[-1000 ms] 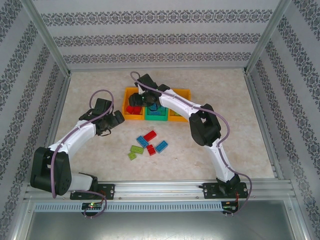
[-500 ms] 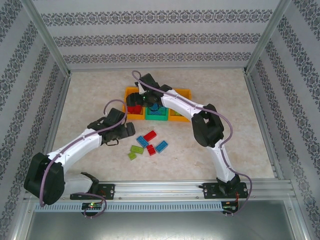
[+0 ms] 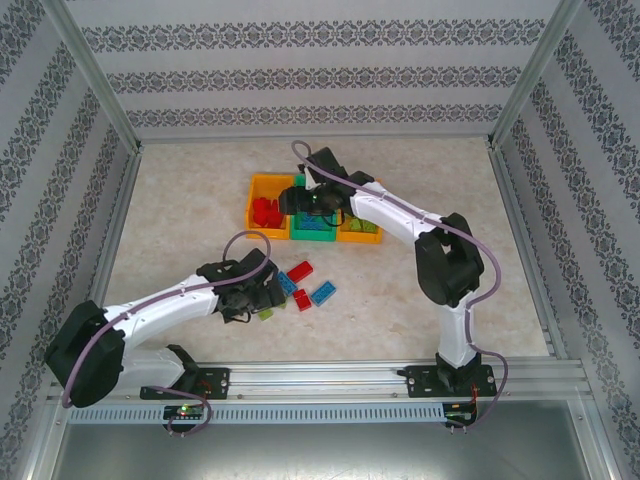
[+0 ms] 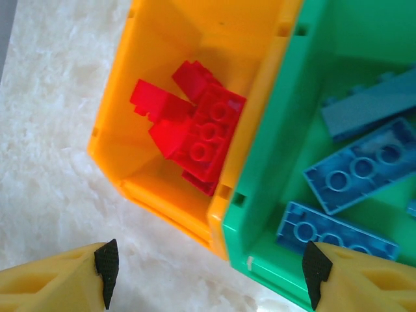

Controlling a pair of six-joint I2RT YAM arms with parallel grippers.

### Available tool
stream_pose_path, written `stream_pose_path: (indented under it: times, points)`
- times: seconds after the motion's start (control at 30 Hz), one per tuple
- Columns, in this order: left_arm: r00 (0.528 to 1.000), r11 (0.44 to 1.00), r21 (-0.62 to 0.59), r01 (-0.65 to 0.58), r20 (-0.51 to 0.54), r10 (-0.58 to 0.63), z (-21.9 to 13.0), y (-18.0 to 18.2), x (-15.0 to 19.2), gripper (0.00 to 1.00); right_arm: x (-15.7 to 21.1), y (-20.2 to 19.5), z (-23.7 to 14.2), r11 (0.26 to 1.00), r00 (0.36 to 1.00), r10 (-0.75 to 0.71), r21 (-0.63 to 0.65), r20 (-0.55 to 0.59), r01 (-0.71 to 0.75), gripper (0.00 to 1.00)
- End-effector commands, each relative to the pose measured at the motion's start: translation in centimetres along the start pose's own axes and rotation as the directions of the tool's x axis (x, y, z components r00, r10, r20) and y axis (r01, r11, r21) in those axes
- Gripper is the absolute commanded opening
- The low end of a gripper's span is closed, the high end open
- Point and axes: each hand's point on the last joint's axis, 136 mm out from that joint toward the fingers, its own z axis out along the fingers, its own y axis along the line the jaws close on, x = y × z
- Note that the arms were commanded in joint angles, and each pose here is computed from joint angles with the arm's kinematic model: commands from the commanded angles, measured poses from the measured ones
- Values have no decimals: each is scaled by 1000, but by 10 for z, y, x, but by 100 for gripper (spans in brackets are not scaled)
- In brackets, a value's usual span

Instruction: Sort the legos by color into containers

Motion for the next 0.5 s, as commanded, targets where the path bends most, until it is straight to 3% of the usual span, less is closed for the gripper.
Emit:
stream_pose_path:
  times: [0.0,0.47]
  points:
    - [997,998,-38,58,-40,-59,3,4,14,96,-7,-2,-17,1000,999,-27,9,45,27,78]
    - [993,991,-76,109,-42,-112,19,11,22,80,-4,-39,-35,999,998,34,15,60,-35,78]
